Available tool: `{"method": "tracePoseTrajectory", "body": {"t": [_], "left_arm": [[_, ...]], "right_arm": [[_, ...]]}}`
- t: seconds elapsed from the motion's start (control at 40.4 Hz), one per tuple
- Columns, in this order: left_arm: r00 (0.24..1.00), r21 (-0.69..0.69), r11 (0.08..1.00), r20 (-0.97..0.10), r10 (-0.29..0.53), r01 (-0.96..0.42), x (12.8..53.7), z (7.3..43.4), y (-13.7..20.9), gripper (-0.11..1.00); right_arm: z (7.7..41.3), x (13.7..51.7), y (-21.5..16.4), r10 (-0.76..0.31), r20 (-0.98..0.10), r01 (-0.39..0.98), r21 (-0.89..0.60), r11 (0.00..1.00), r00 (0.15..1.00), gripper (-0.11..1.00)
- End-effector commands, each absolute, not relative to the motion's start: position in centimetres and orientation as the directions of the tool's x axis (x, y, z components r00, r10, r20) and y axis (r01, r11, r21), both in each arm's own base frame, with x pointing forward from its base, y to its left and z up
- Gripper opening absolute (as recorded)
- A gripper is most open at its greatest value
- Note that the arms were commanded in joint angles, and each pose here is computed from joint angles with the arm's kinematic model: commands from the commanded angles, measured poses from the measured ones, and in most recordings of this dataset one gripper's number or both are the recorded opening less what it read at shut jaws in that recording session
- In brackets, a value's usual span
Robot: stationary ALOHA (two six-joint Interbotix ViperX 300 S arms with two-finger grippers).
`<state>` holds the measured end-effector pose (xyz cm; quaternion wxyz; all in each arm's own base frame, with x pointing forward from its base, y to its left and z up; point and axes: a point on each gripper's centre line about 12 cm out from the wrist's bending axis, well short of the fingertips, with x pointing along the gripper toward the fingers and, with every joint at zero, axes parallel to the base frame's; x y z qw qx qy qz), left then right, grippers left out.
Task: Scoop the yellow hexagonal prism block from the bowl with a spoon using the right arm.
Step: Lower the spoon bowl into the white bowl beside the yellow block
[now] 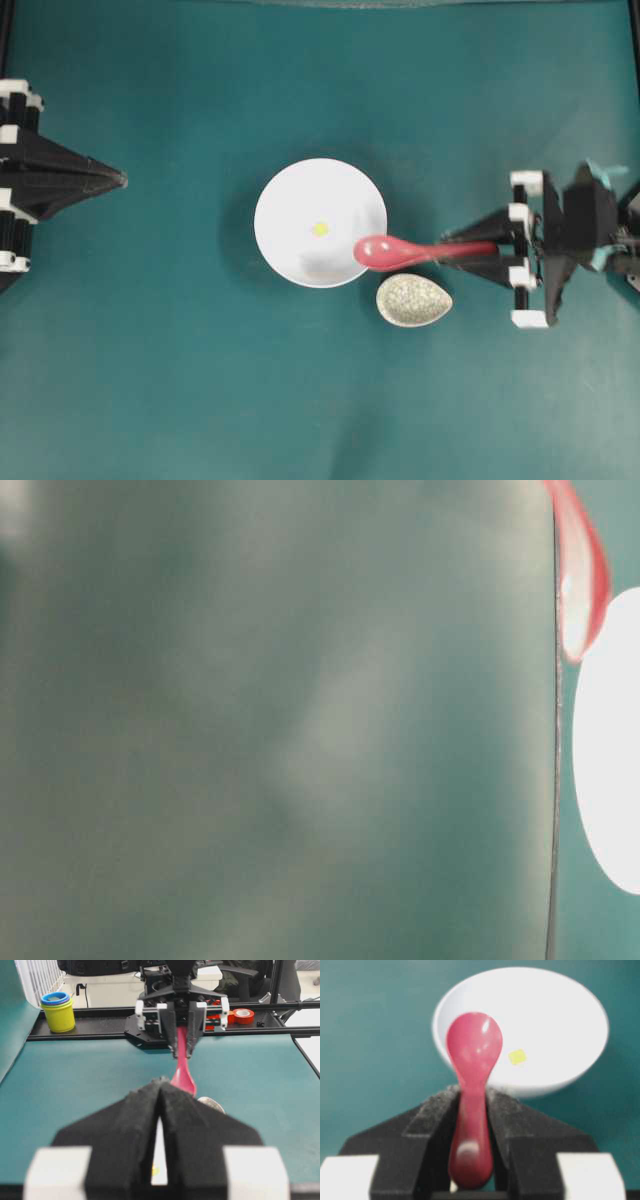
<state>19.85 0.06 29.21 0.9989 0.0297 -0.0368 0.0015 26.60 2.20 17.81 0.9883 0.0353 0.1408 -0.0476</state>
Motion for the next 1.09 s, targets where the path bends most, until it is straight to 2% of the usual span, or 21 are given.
{"method": "tracePoseTrajectory", "body": {"t": [0.0, 0.322, 0.644, 1.065], "left_arm": [[0.994, 0.064, 0.998, 0.106, 0.001, -0.008, 20.1, 30.3, 0.1, -0.01], [0.995, 0.064, 0.998, 0.099, 0.000, -0.006, 20.1, 30.3, 0.1, -0.01], [0.995, 0.064, 0.998, 0.099, 0.000, -0.006, 20.1, 30.3, 0.1, -0.01], [0.995, 0.064, 0.998, 0.099, 0.001, -0.008, 20.1, 30.3, 0.1, -0.01]], "right_arm": [[19.9, 27.9, 1.3, -0.088, -0.291, 0.112, 0.067, 0.992, 0.953, 0.25], [22.0, 30.3, -2.2, -0.078, -0.473, 0.138, 0.093, 0.986, 0.877, 0.25], [22.7, 31.5, -2.7, -0.015, -0.571, 0.114, 0.138, 0.984, 0.821, 0.25], [21.6, 34.5, -3.1, 0.041, -0.670, 0.102, 0.173, 0.980, 0.742, 0.25]]}}
